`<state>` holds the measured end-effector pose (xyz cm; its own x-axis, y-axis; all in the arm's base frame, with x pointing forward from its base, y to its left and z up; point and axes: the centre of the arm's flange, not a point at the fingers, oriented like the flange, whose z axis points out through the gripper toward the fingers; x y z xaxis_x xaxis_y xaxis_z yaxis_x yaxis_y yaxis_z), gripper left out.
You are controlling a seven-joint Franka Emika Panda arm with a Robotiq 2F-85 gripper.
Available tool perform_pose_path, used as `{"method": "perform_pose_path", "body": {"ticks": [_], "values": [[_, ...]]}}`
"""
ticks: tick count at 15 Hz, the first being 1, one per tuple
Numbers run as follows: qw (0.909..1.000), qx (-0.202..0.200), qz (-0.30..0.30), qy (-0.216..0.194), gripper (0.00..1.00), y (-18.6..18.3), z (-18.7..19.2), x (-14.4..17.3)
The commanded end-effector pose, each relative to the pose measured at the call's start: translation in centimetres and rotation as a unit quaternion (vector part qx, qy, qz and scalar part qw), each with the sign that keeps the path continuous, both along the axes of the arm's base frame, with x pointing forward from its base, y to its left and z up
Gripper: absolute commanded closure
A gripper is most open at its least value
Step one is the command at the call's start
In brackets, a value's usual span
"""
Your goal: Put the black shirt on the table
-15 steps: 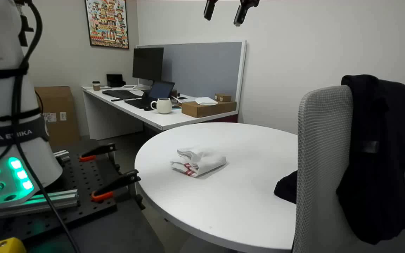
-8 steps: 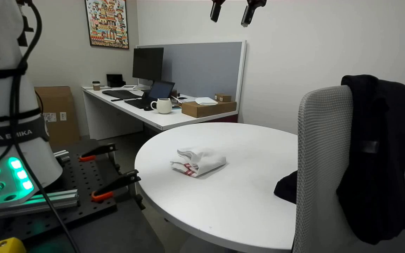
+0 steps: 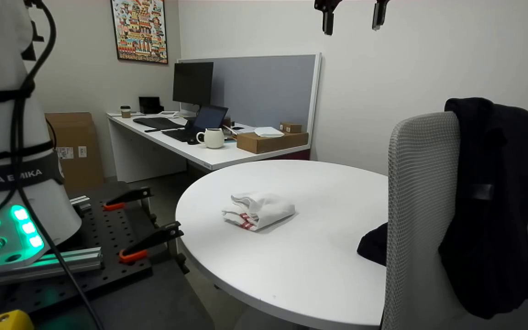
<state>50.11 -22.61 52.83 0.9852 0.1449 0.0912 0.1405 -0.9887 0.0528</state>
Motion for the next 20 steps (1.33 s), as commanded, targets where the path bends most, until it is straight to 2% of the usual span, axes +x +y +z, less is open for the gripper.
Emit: {"method": "perform_pose_path", "body": {"ticks": [1, 3, 5, 12, 16, 20], "values": [[0.9994, 0.032, -0.001, -0.012, 0.00, -1.1, -0.1, 1.6], [0.9989, 0.045, -0.008, -0.011, 0.00, -1.8, -0.9, 2.2], [0.9992, 0.035, -0.019, -0.001, 0.00, -3.3, -1.6, 3.1], [0.9973, -0.035, -0.065, 0.007, 0.00, -10.5, -1.3, 5.4], [0.9938, -0.060, -0.092, 0.019, 0.00, -15.0, -2.5, 4.7], [0.9904, -0.051, -0.126, 0.026, 0.00, -19.2, -5.5, 3.5]]}}
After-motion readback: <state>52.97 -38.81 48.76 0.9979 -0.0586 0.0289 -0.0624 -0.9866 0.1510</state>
